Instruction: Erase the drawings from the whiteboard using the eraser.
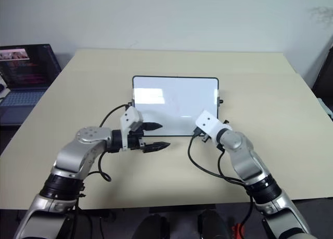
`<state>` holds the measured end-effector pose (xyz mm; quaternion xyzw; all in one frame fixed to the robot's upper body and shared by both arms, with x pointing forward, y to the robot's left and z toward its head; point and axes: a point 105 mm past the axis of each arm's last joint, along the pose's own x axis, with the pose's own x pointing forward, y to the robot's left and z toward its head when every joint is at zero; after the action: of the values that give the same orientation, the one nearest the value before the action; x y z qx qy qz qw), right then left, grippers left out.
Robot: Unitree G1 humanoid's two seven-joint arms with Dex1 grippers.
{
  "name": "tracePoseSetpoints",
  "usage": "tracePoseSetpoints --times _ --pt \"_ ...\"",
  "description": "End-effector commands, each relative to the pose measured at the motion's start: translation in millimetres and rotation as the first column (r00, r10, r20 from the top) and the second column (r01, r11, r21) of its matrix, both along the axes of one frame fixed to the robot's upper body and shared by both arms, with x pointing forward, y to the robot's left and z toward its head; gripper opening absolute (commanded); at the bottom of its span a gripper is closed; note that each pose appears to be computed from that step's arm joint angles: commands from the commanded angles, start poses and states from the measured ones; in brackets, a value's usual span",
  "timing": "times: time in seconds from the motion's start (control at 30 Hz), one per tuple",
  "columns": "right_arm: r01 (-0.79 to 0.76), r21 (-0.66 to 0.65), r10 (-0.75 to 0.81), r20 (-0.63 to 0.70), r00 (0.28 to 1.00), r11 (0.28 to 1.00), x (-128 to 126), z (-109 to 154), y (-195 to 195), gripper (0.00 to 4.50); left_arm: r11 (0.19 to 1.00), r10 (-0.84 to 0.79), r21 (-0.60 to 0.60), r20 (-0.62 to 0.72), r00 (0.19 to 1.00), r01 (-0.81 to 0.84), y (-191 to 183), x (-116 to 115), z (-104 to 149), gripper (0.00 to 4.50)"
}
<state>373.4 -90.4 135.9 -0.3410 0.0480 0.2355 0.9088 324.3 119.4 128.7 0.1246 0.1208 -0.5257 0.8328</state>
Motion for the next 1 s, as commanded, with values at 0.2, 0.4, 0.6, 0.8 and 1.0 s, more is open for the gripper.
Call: tracePoseSetpoints --times 0.2,0.4,0.6,0.8,1.0 --pt "0.077 0.012 -0.078 0.073 0.994 0.997 15 18 -13 1.35 1.000 -0.024 0.006 0.039 0.999 0.024 -3 -4 7 4.50" --pt "-0.047 -0.082 0.035 -0.139 0.990 0.996 -9 -28 -6 1.35 1.000 -0.018 0.006 0.039 0.999 0.018 -2 -4 7 4.50" --pt "-0.018 -0.098 0.013 -0.052 0.999 0.995 -2 -13 -7 1.35 1.000 -0.018 0.004 0.039 0.999 0.018 -2 -4 7 4.50" --pt "0.031 -0.020 -0.029 0.090 0.995 0.999 13 20 -4 1.35 1.000 -0.021 0.002 0.039 0.999 0.021 -3 -4 8 4.50" --pt "-0.016 -0.041 0.018 0.048 0.999 0.999 8 8 7 1.35 1.000 -0.022 -0.006 0.039 0.999 0.022 -4 -3 9 4.50"
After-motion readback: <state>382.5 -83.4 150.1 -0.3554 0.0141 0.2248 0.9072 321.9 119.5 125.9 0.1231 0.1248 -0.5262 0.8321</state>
